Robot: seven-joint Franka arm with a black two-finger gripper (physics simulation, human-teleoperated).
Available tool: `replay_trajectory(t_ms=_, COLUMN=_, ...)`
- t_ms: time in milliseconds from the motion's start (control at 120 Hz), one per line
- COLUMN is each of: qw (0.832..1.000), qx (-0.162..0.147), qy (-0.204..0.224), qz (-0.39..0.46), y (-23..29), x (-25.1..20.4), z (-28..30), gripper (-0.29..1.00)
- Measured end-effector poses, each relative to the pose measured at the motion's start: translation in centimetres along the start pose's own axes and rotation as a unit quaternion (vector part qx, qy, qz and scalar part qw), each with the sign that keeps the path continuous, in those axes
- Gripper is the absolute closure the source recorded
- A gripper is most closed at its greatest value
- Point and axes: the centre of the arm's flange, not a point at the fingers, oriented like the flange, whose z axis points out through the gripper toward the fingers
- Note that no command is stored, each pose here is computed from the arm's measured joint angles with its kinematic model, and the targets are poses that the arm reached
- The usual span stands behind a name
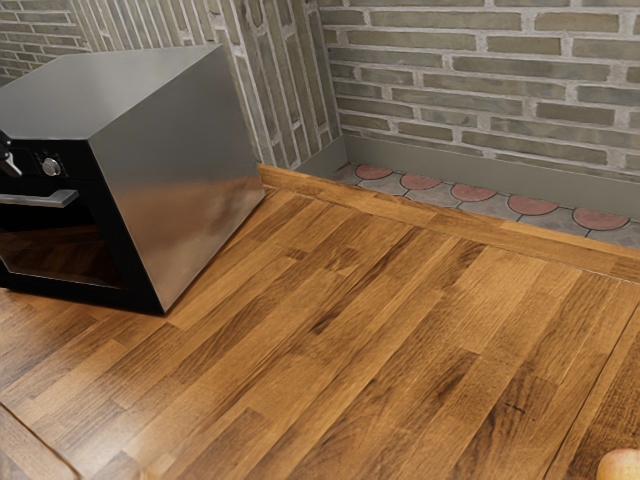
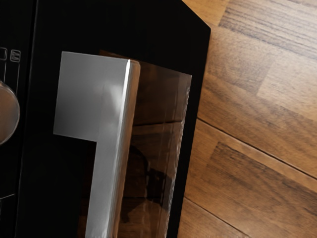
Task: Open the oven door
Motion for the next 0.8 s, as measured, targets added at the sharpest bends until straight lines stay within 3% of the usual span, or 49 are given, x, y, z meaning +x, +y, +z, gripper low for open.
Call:
replay_trajectory(t_ms=367, qw=0.999, qx=0.027, qy=-0.020, qz=-0.034, y=0.4, x=-2.5, z=1.6, gripper=0.02)
replay_trajectory(t_ms=800, qw=0.999, qx=0.018, qy=-0.022, qz=-0.032, y=-0.6, x=-1.3, z=4.5, gripper=0.02)
